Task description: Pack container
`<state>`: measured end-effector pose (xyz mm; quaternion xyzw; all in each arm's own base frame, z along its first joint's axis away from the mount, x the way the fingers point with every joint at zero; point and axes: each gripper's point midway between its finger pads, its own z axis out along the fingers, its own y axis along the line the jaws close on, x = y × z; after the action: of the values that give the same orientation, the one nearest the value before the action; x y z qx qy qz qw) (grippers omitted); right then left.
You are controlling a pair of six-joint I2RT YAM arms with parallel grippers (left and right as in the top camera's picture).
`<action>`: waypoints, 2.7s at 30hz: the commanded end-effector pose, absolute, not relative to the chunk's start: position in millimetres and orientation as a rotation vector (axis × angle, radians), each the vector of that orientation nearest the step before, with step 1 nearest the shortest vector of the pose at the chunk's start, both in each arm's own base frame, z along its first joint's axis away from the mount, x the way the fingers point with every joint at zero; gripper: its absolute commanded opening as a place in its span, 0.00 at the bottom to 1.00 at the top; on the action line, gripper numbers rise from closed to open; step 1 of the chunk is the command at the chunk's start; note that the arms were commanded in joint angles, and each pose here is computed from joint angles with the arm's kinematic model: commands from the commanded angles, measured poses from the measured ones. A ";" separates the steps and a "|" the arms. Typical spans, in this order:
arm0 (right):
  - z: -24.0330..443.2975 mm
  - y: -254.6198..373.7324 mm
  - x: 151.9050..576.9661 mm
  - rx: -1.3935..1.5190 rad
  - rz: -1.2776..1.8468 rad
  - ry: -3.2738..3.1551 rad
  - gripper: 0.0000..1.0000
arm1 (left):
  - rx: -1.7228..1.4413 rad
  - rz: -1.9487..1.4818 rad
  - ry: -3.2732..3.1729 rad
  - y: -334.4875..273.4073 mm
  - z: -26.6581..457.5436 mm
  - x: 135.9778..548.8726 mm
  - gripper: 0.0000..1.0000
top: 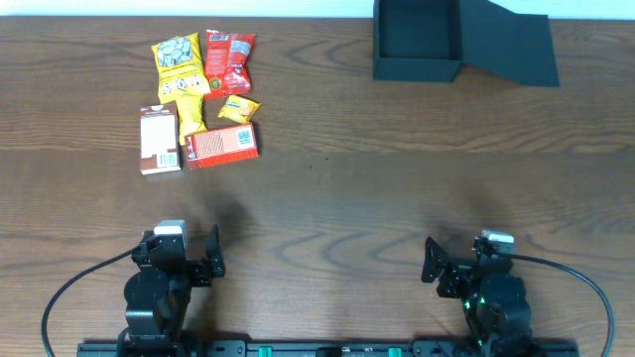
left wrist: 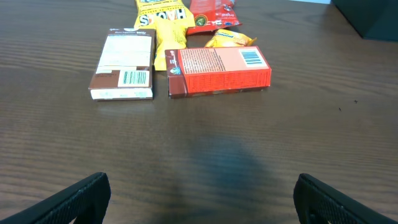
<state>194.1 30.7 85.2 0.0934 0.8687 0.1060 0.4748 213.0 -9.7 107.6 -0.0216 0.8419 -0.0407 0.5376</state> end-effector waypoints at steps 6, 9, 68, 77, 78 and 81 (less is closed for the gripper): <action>81.5 29.6 193.7 0.251 0.265 2.129 0.99 | -0.076 -0.088 2.012 -6.4 101.6 213.1 0.95; 81.5 29.6 193.7 0.251 0.265 2.129 0.99 | -0.075 -0.088 2.012 -6.4 101.6 213.1 0.95; 129.8 88.6 484.6 0.897 0.717 2.231 0.83 | -0.076 -0.088 2.012 -6.4 101.6 213.1 0.95; 126.1 74.4 593.9 1.106 0.736 2.096 0.78 | -0.075 -0.088 2.012 -6.5 101.6 213.1 0.95; 125.7 76.3 601.9 1.099 0.751 2.094 0.75 | -0.076 -0.088 2.012 -6.4 101.6 213.1 0.95; 135.7 79.4 623.7 1.066 0.781 2.062 0.68 | -0.075 -0.088 2.012 -6.4 101.6 213.1 0.95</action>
<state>606.8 81.9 123.9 0.4041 0.8044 0.2877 0.3268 213.0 -9.7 107.7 -0.0215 0.8418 -0.0407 0.5378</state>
